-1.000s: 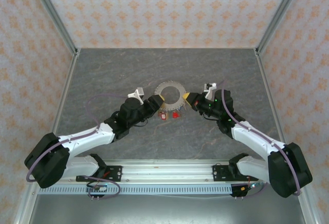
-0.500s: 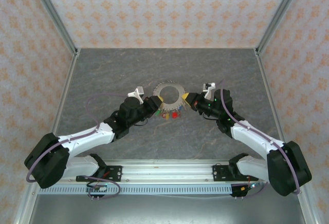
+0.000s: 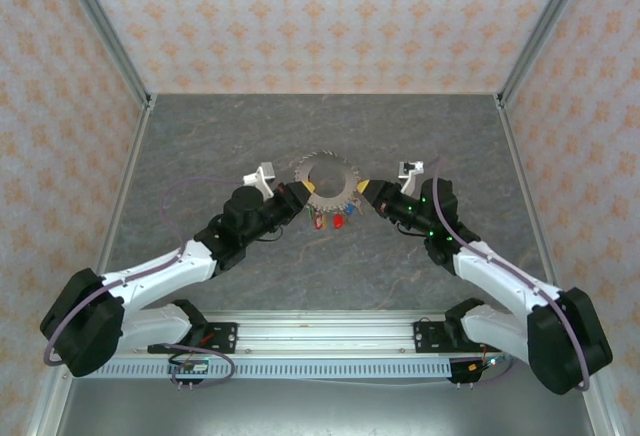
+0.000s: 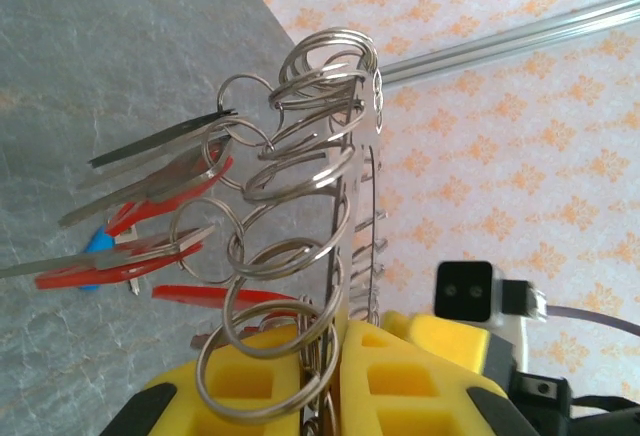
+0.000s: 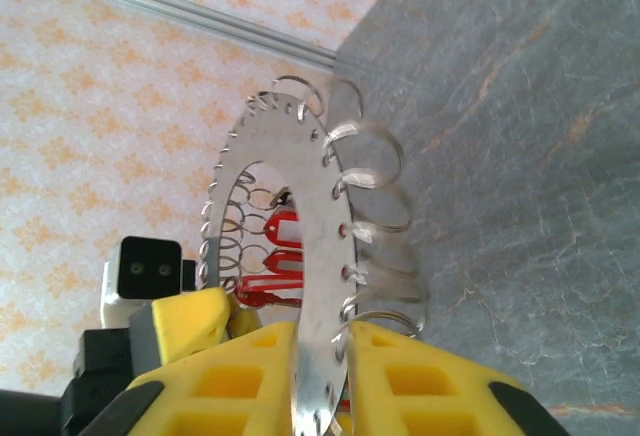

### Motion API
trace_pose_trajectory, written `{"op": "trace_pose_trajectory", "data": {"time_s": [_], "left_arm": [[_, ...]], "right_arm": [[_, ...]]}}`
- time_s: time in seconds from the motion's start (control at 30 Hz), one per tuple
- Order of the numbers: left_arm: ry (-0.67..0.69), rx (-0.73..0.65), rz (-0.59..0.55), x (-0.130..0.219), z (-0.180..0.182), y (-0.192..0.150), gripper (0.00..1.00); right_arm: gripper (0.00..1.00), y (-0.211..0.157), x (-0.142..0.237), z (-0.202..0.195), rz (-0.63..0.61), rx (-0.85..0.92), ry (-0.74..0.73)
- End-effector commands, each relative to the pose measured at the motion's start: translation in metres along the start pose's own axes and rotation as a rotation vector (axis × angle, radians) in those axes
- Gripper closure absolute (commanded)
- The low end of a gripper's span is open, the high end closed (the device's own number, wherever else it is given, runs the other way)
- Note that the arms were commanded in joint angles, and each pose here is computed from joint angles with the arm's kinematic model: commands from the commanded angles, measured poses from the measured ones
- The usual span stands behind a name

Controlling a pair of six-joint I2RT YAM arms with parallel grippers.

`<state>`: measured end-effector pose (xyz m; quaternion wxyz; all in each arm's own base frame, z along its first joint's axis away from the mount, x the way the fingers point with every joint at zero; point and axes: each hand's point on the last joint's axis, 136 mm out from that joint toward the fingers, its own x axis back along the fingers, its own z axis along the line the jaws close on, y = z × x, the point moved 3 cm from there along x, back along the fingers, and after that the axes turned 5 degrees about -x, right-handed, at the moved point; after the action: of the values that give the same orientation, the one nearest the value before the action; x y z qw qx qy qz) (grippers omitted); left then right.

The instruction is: Put the keys on the keyring

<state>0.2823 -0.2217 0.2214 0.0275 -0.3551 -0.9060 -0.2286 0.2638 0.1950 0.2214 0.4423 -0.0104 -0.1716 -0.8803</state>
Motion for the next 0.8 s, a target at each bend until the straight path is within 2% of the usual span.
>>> {"op": "trace_pose_trajectory", "data": {"time_s": [0.0, 0.17, 0.33, 0.5, 0.77], "left_arm": [[-0.138, -0.078, -0.046, 0.013, -0.039, 0.021, 1.00], [-0.198, -0.152, -0.032, 0.024, -0.049, 0.033, 1.00], [-0.261, -0.244, -0.023, 0.037, -0.067, 0.041, 1.00], [-0.297, -0.351, -0.012, 0.049, -0.086, 0.043, 1.00], [-0.331, -0.398, 0.005, 0.055, -0.096, 0.048, 1.00]], "right_arm": [[0.76, 0.010, 0.013, 0.010, -0.107, 0.164, 0.011], [0.74, 0.013, 0.031, 0.017, -0.191, 0.372, 0.020], [0.75, -0.002, 0.043, 0.044, -0.187, 0.722, 0.103], [0.79, -0.028, 0.046, 0.060, -0.176, 1.055, 0.155], [0.86, -0.055, 0.042, 0.070, -0.217, 1.315, 0.187]]}}
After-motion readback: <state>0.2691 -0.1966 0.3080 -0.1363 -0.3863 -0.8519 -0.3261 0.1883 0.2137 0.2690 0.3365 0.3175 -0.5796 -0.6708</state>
